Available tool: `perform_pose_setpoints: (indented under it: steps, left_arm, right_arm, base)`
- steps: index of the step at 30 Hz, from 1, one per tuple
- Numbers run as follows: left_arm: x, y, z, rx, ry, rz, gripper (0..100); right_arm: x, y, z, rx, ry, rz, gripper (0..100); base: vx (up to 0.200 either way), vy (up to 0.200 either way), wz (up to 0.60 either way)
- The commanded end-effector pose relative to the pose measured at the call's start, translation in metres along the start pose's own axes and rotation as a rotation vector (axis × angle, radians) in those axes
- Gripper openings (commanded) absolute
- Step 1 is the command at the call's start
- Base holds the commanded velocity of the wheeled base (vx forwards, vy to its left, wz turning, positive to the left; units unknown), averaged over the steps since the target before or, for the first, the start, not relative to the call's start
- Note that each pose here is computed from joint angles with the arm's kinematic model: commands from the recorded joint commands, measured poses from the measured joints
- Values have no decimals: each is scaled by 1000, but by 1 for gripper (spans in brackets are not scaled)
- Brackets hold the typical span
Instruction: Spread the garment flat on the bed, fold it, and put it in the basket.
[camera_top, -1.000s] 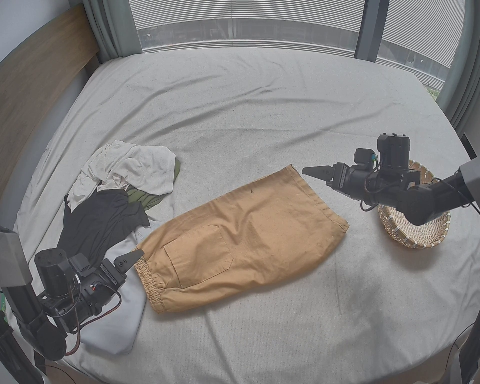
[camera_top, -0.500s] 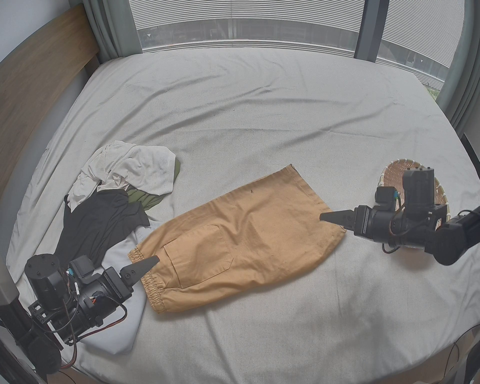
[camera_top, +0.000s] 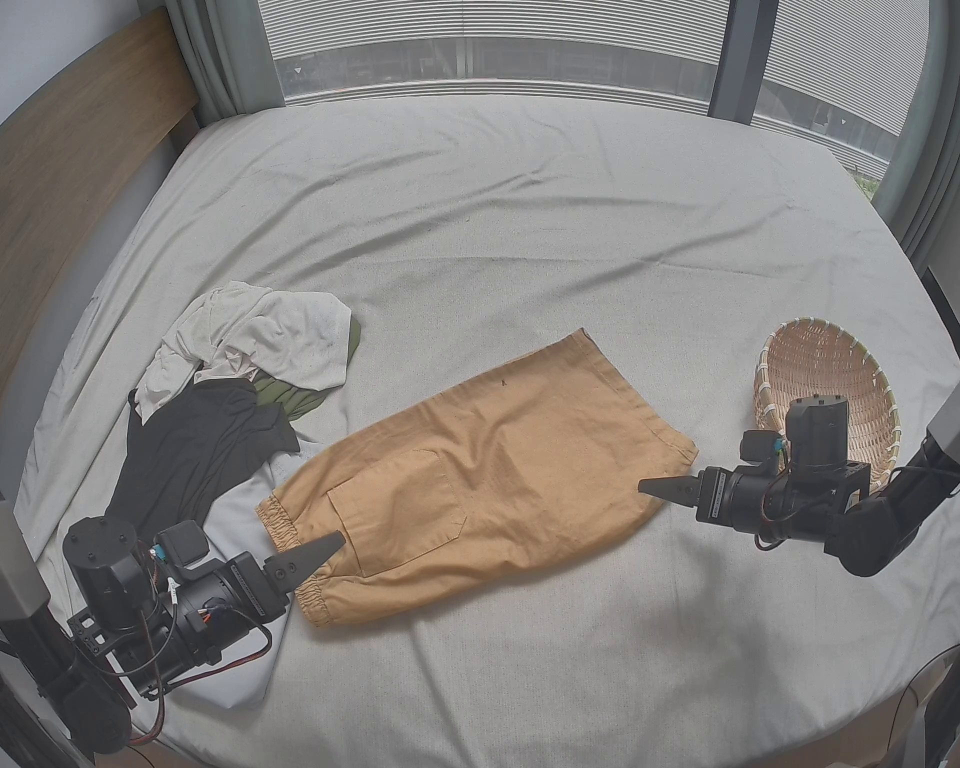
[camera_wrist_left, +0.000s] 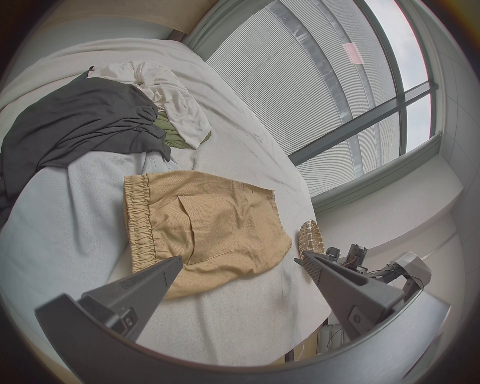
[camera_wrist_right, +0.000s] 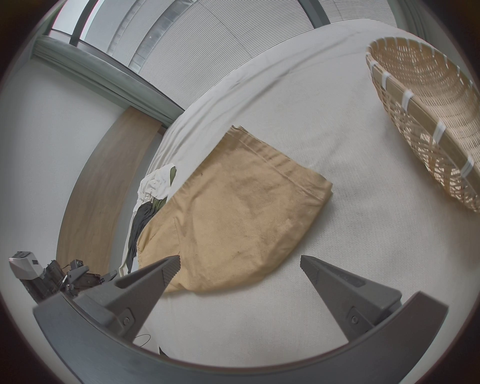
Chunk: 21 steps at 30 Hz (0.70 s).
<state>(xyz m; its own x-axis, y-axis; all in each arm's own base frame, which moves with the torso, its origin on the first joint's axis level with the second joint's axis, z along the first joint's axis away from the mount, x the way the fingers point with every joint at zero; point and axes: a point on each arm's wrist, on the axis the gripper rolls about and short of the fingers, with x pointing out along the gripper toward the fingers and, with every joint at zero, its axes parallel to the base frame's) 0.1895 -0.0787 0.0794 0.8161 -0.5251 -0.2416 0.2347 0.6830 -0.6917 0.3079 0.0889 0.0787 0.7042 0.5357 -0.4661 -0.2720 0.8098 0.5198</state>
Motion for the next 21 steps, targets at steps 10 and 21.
perform_pose_setpoints:
  steps: [10, 21]
  left_arm:
    - [0, 6, -5, -9, 14, 46, 100]
    - [0, 7, -4, -9, 12, 48, 100]
  right_arm:
    - [35, -29, -10, 13, -16, -43, 100]
    - [62, -38, 0, 39, -97, -36, 100]
  base:
    - [0, 0, 0]
    - [0, 0, 0]
